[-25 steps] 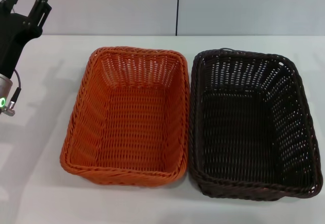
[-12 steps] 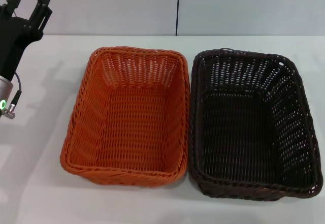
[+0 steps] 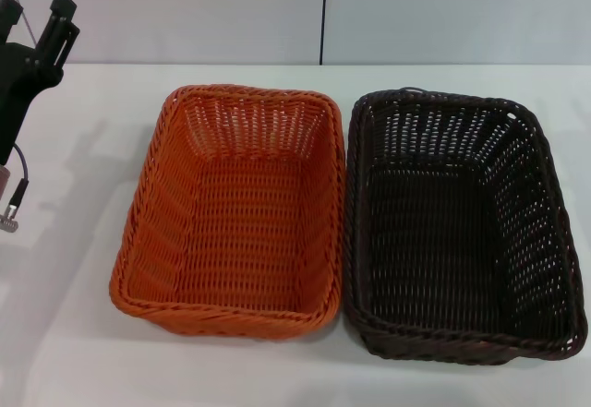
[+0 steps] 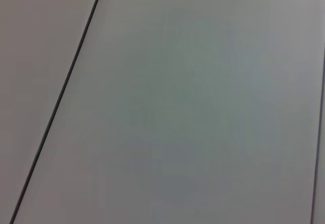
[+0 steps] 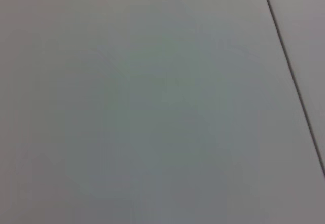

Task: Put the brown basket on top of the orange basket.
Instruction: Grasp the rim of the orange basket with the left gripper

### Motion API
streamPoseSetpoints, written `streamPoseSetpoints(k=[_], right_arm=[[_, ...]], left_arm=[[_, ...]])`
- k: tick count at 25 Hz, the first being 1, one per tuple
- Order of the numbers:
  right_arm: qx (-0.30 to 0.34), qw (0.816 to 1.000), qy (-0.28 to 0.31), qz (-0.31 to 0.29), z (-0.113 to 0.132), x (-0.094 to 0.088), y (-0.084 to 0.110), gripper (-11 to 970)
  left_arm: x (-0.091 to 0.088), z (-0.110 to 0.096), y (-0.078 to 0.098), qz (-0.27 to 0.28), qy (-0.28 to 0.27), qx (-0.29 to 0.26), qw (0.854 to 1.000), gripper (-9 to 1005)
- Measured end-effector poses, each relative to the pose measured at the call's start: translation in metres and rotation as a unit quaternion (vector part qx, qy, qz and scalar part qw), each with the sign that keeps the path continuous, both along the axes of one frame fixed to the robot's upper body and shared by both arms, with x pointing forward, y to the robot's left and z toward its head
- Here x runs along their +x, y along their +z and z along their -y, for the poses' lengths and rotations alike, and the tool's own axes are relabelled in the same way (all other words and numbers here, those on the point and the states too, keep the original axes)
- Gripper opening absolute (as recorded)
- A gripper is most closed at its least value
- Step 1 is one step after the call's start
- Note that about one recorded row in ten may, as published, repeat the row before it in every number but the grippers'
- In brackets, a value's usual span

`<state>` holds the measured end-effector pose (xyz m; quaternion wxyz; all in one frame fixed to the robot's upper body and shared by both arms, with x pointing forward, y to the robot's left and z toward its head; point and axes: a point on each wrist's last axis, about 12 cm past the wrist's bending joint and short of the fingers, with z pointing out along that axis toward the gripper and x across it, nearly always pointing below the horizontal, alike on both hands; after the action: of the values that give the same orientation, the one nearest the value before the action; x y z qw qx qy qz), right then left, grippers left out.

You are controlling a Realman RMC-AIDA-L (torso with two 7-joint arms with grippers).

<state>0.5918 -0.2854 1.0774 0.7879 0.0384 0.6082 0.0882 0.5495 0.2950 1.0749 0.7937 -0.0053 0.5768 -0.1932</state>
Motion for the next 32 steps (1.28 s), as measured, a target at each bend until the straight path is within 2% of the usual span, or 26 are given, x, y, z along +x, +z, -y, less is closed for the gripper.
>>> streamPoseSetpoints(k=[3, 9, 10, 14, 20, 22, 24, 26, 28, 32], right_arm=[[0.001, 1.0, -0.012, 0.003, 0.005, 0.0, 0.001, 557], [0.001, 0.999, -0.042, 0.006, 0.021, -0.001, 0.002, 557], [0.001, 0.999, -0.045, 0.005, 0.022, -0.001, 0.002, 557], [0.002, 0.999, -0.054, -0.006, 0.025, 0.001, 0.001, 557], [0.001, 0.998, -0.065, -0.025, 0.03, 0.001, -0.003, 557], [0.004, 0.997, -0.072, -0.027, 0.032, 0.0, -0.004, 557], [0.007, 0.997, -0.078, -0.028, 0.034, 0.0, -0.004, 557], [0.009, 0.996, -0.081, -0.03, 0.036, 0.0, -0.005, 557], [0.009, 0.996, -0.084, -0.032, 0.037, 0.0, -0.005, 557], [0.009, 0.996, -0.086, -0.033, 0.037, 0.001, -0.005, 557]], left_arm=[[0.001, -0.001, 0.004, 0.004, -0.01, -0.01, 1.0, 718], [0.017, 0.003, 0.015, 0.002, -0.029, -0.013, 0.999, 716], [0.031, 0.005, 0.022, -0.012, -0.026, -0.006, 1.0, 716], [0.059, 0.004, 0.036, -0.065, -0.02, 0.014, 0.998, 715], [0.094, 0.011, 0.066, -0.137, -0.069, 0.04, 0.987, 713], [0.098, 0.012, 0.071, -0.145, -0.074, 0.044, 0.986, 712], [0.106, 0.016, 0.089, -0.164, -0.089, 0.062, 0.98, 712], [0.107, 0.017, 0.091, -0.167, -0.092, 0.064, 0.98, 711], [0.11, 0.02, 0.111, -0.179, -0.117, 0.079, 0.974, 711], [0.11, 0.019, 0.13, -0.203, -0.17, 0.093, 0.96, 710]])
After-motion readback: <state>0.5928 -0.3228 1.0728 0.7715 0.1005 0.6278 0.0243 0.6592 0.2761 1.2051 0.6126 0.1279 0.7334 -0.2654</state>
